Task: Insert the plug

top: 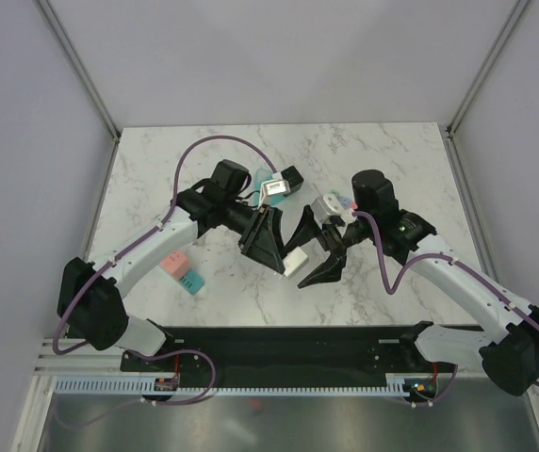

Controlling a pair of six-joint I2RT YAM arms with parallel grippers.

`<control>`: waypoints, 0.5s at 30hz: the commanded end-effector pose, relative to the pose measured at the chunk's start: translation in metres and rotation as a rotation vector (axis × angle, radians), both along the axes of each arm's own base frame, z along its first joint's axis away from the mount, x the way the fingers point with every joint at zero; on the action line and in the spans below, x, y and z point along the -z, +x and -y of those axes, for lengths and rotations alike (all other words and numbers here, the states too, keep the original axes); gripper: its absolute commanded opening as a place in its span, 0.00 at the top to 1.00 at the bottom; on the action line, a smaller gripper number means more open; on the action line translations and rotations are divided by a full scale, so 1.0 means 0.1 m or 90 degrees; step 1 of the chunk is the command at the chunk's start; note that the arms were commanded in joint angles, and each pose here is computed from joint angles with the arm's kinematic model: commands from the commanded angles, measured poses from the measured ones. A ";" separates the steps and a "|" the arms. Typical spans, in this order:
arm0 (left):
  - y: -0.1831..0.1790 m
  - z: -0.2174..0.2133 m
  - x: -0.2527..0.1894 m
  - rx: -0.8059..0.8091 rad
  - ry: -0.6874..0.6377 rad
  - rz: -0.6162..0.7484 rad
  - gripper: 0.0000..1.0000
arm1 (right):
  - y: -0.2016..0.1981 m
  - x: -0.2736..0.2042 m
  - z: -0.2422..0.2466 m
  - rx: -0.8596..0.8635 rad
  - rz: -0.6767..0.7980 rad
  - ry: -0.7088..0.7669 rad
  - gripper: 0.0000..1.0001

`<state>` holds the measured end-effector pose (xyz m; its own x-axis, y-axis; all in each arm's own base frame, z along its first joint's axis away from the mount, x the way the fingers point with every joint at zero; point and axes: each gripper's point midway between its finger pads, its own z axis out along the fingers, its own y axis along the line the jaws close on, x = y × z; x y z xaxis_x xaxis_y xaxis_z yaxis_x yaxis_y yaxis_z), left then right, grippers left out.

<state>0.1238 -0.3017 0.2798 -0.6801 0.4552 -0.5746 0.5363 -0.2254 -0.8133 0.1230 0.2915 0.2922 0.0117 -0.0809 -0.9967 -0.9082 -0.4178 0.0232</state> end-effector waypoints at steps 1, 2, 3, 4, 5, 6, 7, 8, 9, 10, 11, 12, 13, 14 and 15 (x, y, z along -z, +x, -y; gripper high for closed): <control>-0.25 -0.16 -0.34 0.098 -0.126 0.026 0.98 | -0.04 -0.17 0.00 -0.029 0.034 0.034 0.17; -0.25 -0.16 -0.34 0.102 -0.131 0.025 0.98 | -0.07 -0.18 0.00 -0.038 0.032 0.037 0.17; -0.25 -0.17 -0.35 0.108 -0.136 0.022 0.98 | -0.07 -0.19 0.01 -0.039 0.033 0.039 0.17; -0.25 -0.17 -0.34 0.110 -0.137 0.020 0.98 | -0.07 -0.19 0.01 -0.039 0.034 0.039 0.18; -0.24 -0.17 -0.34 0.109 -0.140 0.023 0.98 | -0.07 -0.18 0.01 -0.037 0.034 0.039 0.18; -0.24 -0.16 -0.33 0.110 -0.142 0.022 0.98 | -0.06 -0.18 0.01 -0.030 0.033 0.035 0.18; -0.26 -0.18 -0.35 0.120 -0.153 0.019 0.98 | -0.06 -0.18 0.01 -0.028 0.034 0.035 0.20; -0.27 -0.19 -0.35 0.124 -0.161 0.021 0.98 | -0.05 -0.18 0.01 -0.027 0.036 0.035 0.21; -0.28 -0.20 -0.35 0.127 -0.166 0.022 0.98 | -0.05 -0.20 0.01 -0.027 0.040 0.038 0.25; -0.29 -0.21 -0.36 0.132 -0.172 0.022 0.98 | -0.04 -0.20 0.01 -0.023 0.040 0.036 0.43; -0.30 -0.22 -0.37 0.135 -0.179 0.026 0.98 | -0.02 -0.20 0.00 -0.018 0.039 0.034 0.55; -0.31 -0.23 -0.38 0.138 -0.183 0.028 0.98 | 0.01 -0.21 -0.01 -0.011 0.042 0.033 0.61; -0.31 -0.23 -0.39 0.136 -0.183 0.030 0.98 | 0.04 -0.19 -0.02 -0.006 0.039 0.029 0.69; -0.31 -0.24 -0.40 0.136 -0.185 0.033 0.98 | 0.05 -0.18 -0.02 -0.008 0.045 0.033 0.74; -0.31 -0.24 -0.41 0.135 -0.183 0.033 0.98 | 0.04 -0.15 -0.02 -0.015 0.049 0.036 0.79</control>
<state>0.1194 -0.2998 0.2788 -0.6371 0.4437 -0.6303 0.5670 -0.2842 -0.7731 0.1248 0.2921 0.2980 0.0363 -0.0653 -0.9972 -0.9085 -0.4179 -0.0057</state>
